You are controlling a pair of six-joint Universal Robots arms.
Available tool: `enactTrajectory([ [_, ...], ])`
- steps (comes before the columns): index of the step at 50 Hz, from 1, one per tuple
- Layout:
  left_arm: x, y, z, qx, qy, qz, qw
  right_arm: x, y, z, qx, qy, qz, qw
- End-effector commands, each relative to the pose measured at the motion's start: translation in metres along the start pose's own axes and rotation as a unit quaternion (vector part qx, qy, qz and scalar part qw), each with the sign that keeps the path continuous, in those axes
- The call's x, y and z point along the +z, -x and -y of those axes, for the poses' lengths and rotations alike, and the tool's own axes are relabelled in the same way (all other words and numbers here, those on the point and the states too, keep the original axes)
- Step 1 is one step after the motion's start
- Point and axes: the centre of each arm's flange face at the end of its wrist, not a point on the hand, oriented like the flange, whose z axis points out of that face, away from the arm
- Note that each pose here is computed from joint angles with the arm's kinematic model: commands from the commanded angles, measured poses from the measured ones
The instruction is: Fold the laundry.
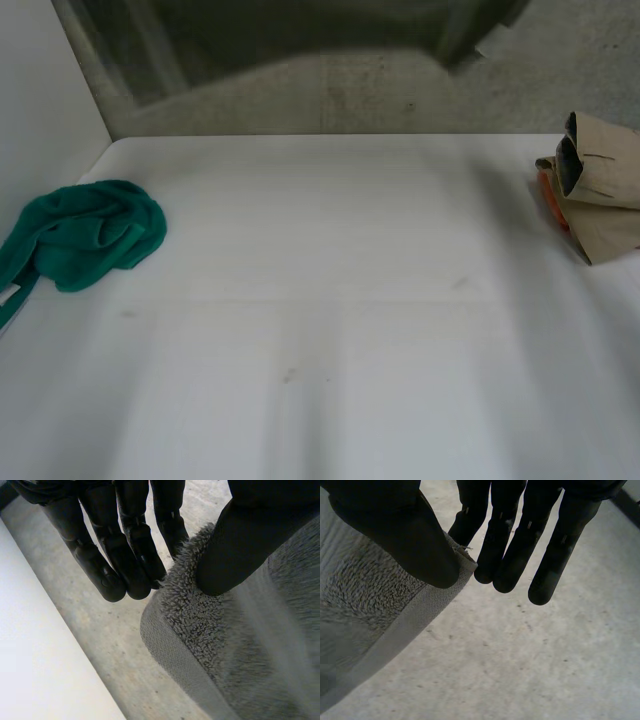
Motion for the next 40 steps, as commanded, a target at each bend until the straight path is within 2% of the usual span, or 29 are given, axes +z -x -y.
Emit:
enactTrajectory([
  [1,-0.028,-0.015,-0.062,-0.004,0.101,-0.041,0.994,-0.033,0.027,-0.051,0.001,0.107,0.074,0.992],
  [5,-0.053,-0.030,-0.103,0.000,0.160,-0.072,0.984,-0.060,0.045,-0.087,0.005,0.174,0.113,0.978],
  [11,-0.112,-0.064,-0.170,0.023,0.243,-0.157,0.957,-0.113,0.067,-0.149,-0.007,0.299,0.178,0.937],
  [13,-0.133,-0.072,-0.187,0.033,0.267,-0.185,0.945,-0.133,0.069,-0.166,-0.024,0.343,0.201,0.917],
  [14,-0.147,-0.077,-0.196,0.039,0.285,-0.202,0.936,-0.147,0.069,-0.175,-0.038,0.377,0.218,0.899],
  [15,-0.161,-0.078,-0.201,0.046,0.305,-0.217,0.926,-0.159,0.067,-0.178,-0.051,0.406,0.235,0.882],
  [16,-0.167,-0.079,-0.203,0.051,0.315,-0.223,0.921,-0.163,0.066,-0.179,-0.055,0.416,0.241,0.875],
  [17,-0.181,-0.079,-0.203,0.062,0.339,-0.238,0.908,-0.177,0.062,-0.179,-0.067,0.450,0.263,0.851],
  [19,-0.196,-0.077,-0.200,0.069,0.371,-0.254,0.891,-0.187,0.057,-0.174,-0.080,0.474,0.282,0.830],
  [20,-0.211,-0.073,-0.195,0.077,0.403,-0.268,0.871,-0.197,0.050,-0.167,-0.097,0.498,0.305,0.806],
  [21,-0.218,-0.070,-0.191,0.081,0.420,-0.276,0.861,-0.201,0.046,-0.162,-0.106,0.508,0.315,0.795],
  [22,-0.232,-0.061,-0.181,0.089,0.461,-0.289,0.834,-0.211,0.035,-0.151,-0.126,0.529,0.341,0.767],
  [24,-0.246,-0.053,-0.169,0.097,0.499,-0.303,0.806,-0.219,0.025,-0.138,-0.143,0.546,0.367,0.740],
  [26,-0.278,-0.039,-0.140,0.109,0.574,-0.352,0.731,-0.236,0.004,-0.113,-0.169,0.571,0.427,0.680],
  [28,-0.289,-0.034,-0.129,0.109,0.594,-0.379,0.701,-0.242,-0.003,-0.103,-0.176,0.575,0.457,0.656],
  [29,-0.293,-0.028,-0.123,0.111,0.594,-0.396,0.691,-0.242,-0.006,-0.099,-0.183,0.562,0.477,0.651],
  [31,-0.291,-0.024,-0.123,0.118,0.579,-0.405,0.698,-0.242,-0.003,-0.101,-0.184,0.548,0.486,0.655],
  [32,-0.286,-0.023,-0.123,0.128,0.561,-0.409,0.708,-0.240,-0.001,-0.102,-0.182,0.542,0.485,0.661],
  [33,-0.283,-0.026,-0.123,0.132,0.548,-0.411,0.716,-0.237,0.005,-0.108,-0.177,0.534,0.472,0.679],
  [34,-0.275,-0.030,-0.122,0.139,0.526,-0.407,0.734,-0.234,0.010,-0.116,-0.170,0.530,0.457,0.694],
  [36,-0.264,-0.035,-0.123,0.140,0.506,-0.395,0.753,-0.229,0.017,-0.124,-0.162,0.522,0.436,0.715],
  [37,-0.252,-0.041,-0.128,0.135,0.490,-0.378,0.774,-0.224,0.023,-0.132,-0.156,0.515,0.419,0.731],
  [38,-0.246,-0.045,-0.130,0.133,0.481,-0.370,0.784,-0.221,0.026,-0.135,-0.152,0.509,0.408,0.742],
  [39,-0.233,-0.055,-0.136,0.128,0.463,-0.356,0.801,-0.215,0.032,-0.143,-0.146,0.497,0.389,0.762],
  [40,-0.227,-0.058,-0.138,0.127,0.456,-0.347,0.810,-0.212,0.035,-0.146,-0.142,0.491,0.380,0.771],
])
